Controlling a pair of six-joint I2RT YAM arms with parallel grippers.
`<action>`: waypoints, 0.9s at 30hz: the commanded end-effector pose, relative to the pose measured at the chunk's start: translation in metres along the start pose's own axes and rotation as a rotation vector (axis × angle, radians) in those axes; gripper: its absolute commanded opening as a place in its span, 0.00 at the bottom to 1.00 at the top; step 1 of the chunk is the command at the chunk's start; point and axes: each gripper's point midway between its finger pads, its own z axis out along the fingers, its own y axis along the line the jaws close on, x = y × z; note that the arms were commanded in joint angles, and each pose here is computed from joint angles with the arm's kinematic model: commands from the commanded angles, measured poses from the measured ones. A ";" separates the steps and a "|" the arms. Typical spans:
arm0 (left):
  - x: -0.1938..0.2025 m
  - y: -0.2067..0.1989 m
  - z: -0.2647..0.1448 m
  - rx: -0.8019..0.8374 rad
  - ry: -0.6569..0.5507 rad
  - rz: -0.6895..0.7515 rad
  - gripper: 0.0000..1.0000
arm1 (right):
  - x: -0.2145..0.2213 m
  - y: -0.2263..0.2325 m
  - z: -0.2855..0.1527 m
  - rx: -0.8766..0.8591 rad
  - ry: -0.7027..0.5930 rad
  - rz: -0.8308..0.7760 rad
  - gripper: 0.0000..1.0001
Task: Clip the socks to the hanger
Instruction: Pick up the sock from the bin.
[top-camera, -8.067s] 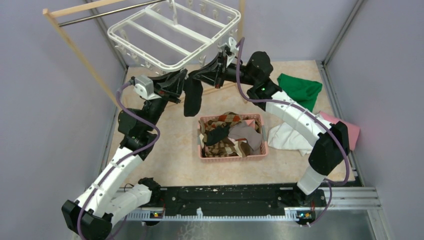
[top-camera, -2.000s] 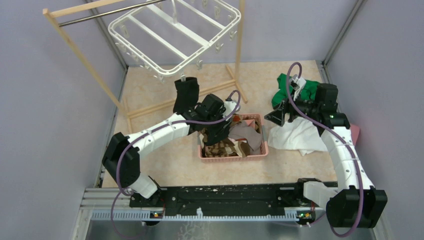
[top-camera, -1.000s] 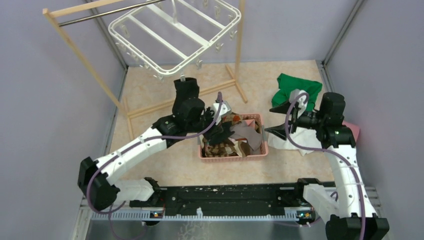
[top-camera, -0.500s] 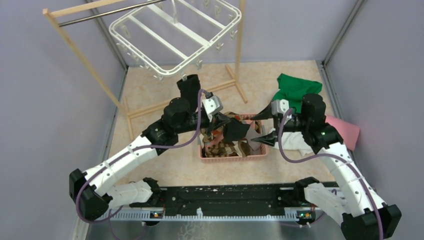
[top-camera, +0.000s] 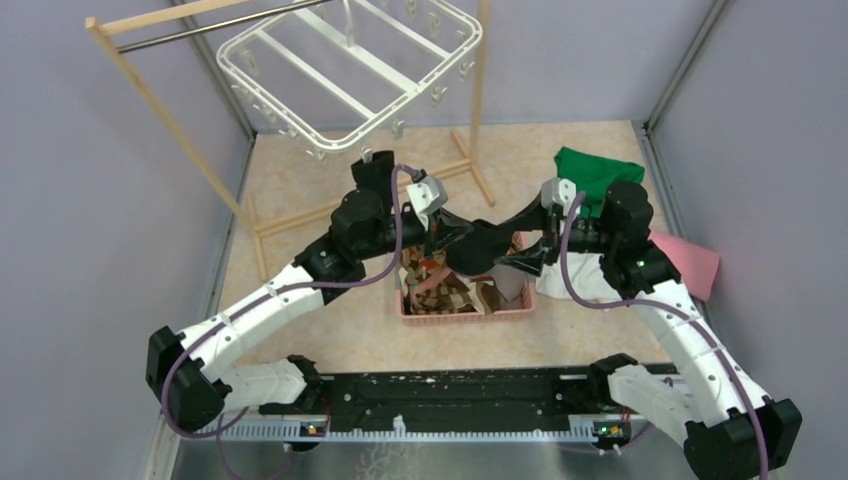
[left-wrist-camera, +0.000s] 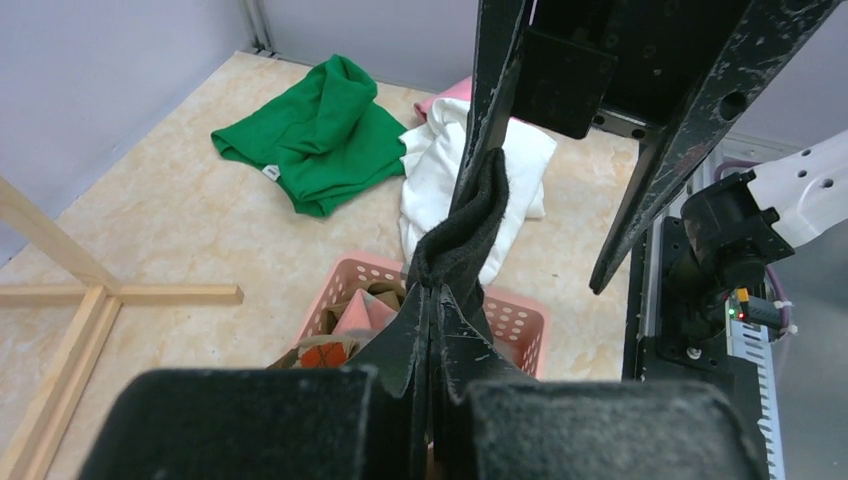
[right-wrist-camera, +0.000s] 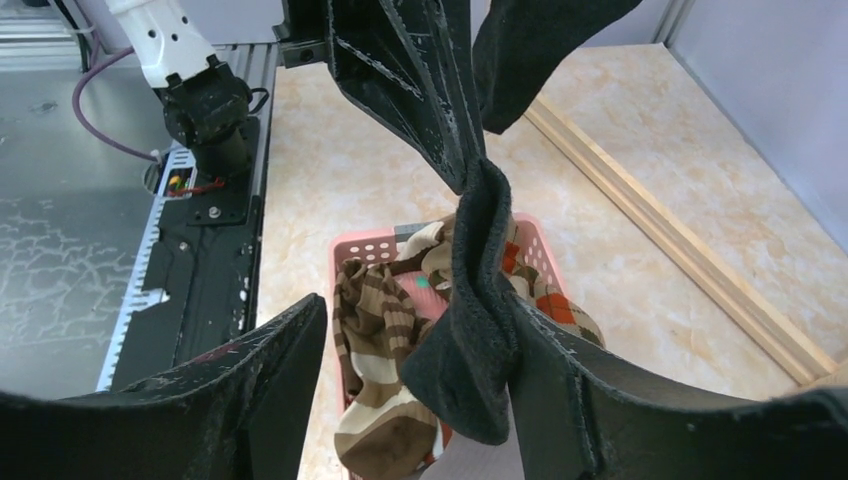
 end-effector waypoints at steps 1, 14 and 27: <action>-0.049 -0.004 -0.001 0.014 -0.145 0.030 0.00 | -0.024 -0.007 0.002 0.017 -0.036 -0.046 0.60; -0.064 -0.009 -0.024 -0.020 -0.257 0.012 0.00 | -0.068 -0.023 0.001 0.117 -0.171 -0.058 0.02; -0.056 -0.012 -0.073 -0.132 -0.310 -0.044 0.46 | -0.071 -0.017 0.001 0.068 -0.143 -0.088 0.00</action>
